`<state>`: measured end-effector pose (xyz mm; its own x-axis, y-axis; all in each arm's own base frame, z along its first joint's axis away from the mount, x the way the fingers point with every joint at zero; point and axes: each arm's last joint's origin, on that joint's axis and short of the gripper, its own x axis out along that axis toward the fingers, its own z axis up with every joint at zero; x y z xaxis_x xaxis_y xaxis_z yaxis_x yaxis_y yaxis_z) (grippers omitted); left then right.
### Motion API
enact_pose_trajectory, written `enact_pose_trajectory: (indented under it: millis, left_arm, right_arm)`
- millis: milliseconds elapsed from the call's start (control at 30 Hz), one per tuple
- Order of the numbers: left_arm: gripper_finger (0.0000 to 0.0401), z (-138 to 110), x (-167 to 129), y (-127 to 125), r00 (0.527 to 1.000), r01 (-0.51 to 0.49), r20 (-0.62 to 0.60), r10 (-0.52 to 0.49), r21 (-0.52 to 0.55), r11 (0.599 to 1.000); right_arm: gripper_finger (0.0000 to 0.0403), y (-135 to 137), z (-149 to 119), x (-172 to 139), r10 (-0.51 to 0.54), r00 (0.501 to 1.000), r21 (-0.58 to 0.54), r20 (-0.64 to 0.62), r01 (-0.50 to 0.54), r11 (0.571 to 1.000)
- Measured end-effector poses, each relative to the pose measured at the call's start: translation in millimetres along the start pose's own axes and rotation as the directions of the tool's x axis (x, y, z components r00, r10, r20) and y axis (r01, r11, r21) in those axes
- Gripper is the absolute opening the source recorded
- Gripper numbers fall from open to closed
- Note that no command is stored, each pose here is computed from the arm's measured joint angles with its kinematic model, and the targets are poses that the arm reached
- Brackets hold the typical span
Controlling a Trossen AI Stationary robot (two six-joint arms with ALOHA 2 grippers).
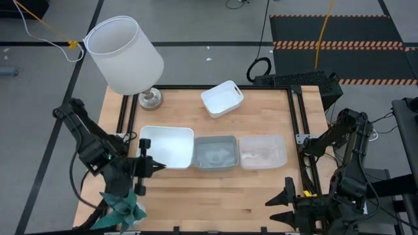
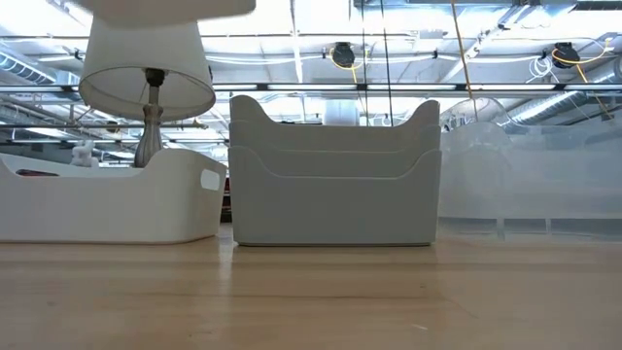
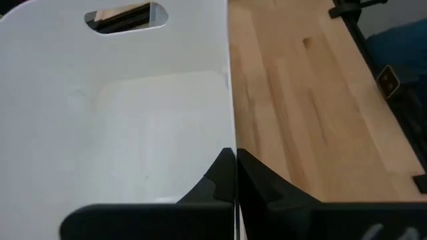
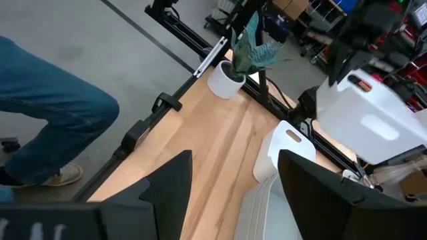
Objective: Stack baskets by color
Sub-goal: Stack the bottom white bin on the middle white bin
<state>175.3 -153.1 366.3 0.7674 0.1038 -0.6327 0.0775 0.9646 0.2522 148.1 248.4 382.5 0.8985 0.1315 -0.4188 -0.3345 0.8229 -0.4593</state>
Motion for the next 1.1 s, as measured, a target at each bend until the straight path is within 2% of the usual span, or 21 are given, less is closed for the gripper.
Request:
enact_pose_trajectory:
  millis: [267,433,700,1100]
  left_arm:
    - [0.0001,-59,18,5,0.997,0.071,-0.006,-0.071,-0.004,0.997]
    - [0.0002,-86,30,6,0.996,0.085,-0.012,-0.084,0.006,0.996]
    - [0.0004,-109,50,6,0.996,0.071,-0.052,-0.07,0.03,0.997]
    - [0.0003,-129,68,3,0.995,0.072,-0.069,-0.072,0.005,0.997]
  right_arm:
    - [0.0215,0,0,0,0.0,1.0,-0.005,-0.004,0.0,1.0]
    - [0.0215,0,-1,0,0.0,1.0,-0.006,-0.006,0.0,1.0]
    - [0.0215,0,-1,0,0.001,1.0,-0.008,-0.009,-0.001,1.0]
    - [0.0215,0,-1,0,0.004,1.0,-0.008,-0.009,-0.004,1.0]
